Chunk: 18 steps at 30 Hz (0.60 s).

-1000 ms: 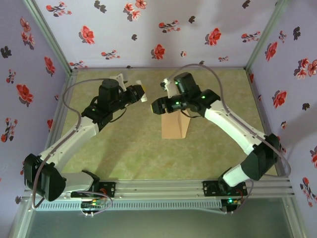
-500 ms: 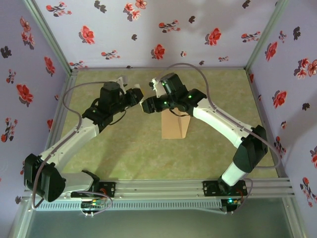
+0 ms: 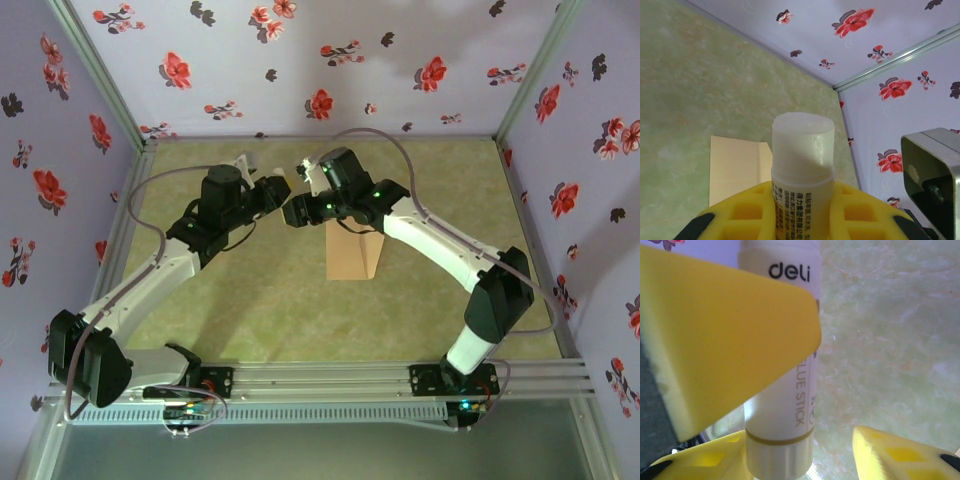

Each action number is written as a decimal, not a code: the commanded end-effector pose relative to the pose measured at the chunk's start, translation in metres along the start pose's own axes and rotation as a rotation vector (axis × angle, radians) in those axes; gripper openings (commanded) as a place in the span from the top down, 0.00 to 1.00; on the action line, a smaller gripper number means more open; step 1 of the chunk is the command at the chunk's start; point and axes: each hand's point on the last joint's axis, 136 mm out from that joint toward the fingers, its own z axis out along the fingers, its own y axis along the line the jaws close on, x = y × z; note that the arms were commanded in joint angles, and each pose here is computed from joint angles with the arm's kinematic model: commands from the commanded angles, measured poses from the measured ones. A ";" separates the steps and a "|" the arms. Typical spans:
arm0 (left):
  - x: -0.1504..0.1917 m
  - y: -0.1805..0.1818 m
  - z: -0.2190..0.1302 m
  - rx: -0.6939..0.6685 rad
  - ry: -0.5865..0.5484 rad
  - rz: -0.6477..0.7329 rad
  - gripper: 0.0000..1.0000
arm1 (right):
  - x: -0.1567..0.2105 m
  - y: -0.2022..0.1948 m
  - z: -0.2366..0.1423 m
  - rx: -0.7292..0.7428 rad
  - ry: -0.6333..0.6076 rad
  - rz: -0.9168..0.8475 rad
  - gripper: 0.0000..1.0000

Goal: Place the letter into the envelope and seal it

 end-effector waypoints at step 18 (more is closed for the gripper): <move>0.006 -0.010 -0.001 0.072 0.025 -0.019 1.00 | -0.022 0.021 -0.013 -0.076 -0.080 -0.054 0.88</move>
